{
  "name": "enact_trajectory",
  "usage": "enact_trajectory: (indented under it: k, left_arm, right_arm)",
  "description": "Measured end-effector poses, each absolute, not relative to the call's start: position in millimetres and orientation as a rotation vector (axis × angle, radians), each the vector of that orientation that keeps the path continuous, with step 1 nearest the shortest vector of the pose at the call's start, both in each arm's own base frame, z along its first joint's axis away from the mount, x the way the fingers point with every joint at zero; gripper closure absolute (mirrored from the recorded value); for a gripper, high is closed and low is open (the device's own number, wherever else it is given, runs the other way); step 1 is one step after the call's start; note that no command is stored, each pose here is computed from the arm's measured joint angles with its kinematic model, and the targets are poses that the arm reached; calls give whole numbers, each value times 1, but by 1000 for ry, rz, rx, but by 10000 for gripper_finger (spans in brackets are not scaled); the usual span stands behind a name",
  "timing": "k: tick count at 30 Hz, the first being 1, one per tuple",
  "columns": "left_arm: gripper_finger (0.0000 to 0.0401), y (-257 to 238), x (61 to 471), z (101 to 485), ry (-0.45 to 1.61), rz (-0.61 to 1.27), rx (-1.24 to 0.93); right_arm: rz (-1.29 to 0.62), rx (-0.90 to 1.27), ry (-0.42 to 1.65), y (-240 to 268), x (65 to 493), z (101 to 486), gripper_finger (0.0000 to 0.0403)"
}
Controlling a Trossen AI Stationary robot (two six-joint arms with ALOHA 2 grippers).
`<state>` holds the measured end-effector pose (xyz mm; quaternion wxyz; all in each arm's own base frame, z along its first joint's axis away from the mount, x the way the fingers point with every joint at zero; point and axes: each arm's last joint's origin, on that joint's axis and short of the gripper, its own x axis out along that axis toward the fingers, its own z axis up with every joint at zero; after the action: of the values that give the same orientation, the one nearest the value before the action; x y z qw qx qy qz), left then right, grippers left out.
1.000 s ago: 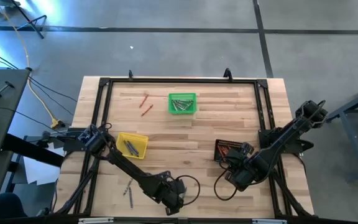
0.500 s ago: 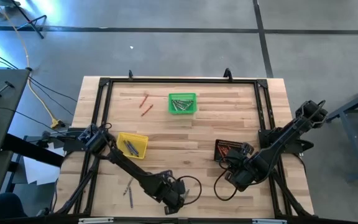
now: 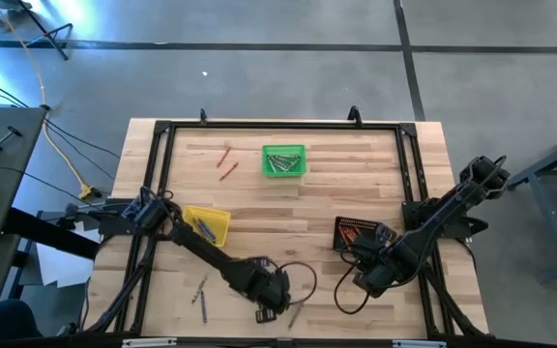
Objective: Sort crayons
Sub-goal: Put the orange crayon into the black basket
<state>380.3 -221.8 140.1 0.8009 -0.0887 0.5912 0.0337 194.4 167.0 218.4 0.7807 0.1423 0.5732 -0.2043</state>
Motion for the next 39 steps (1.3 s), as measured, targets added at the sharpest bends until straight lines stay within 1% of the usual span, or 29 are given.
enact_trajectory:
  k: [2, 5, 9, 15, 19, 23, 28, 32, 35, 37, 39]
  left_arm:
    - [400, -213, 383, 147, 1243, 79, -158]
    - [401, -200, 386, 169, 1189, 88, -128]
    - [401, -181, 389, 187, 1138, 106, -36]
    - [401, -145, 402, 221, 987, 134, 79]
    - [401, -118, 405, 238, 942, 148, 118]
    - [401, -90, 400, 242, 938, 187, 136]
    - [401, -52, 396, 239, 825, 238, 112]
    - [401, -18, 397, 237, 623, 162, 34]
    - [401, 10, 400, 241, 425, 101, -36]
    - [401, 25, 400, 243, 360, 116, -72]
    - [401, 36, 399, 242, 344, 144, -83]
  right_arm:
    - [-442, 308, 1224, 167, 195, 219, 275]
    - [-461, 252, 1144, 166, 196, 220, 275]
    - [-533, 230, 956, 164, 199, 225, 275]
    - [-606, 173, 678, 163, 206, 232, 275]
    - [-676, 137, 560, 157, 204, 227, 275]
    - [-755, 176, 540, 143, 197, 207, 275]
    - [-822, 237, 455, 124, 190, 187, 275]
    - [-851, 220, 355, 106, 191, 189, 275]
    - [-863, 206, 295, 93, 197, 197, 275]
    - [-841, 190, 281, 88, 202, 204, 275]
    - [-770, 172, 292, 86, 208, 213, 275]
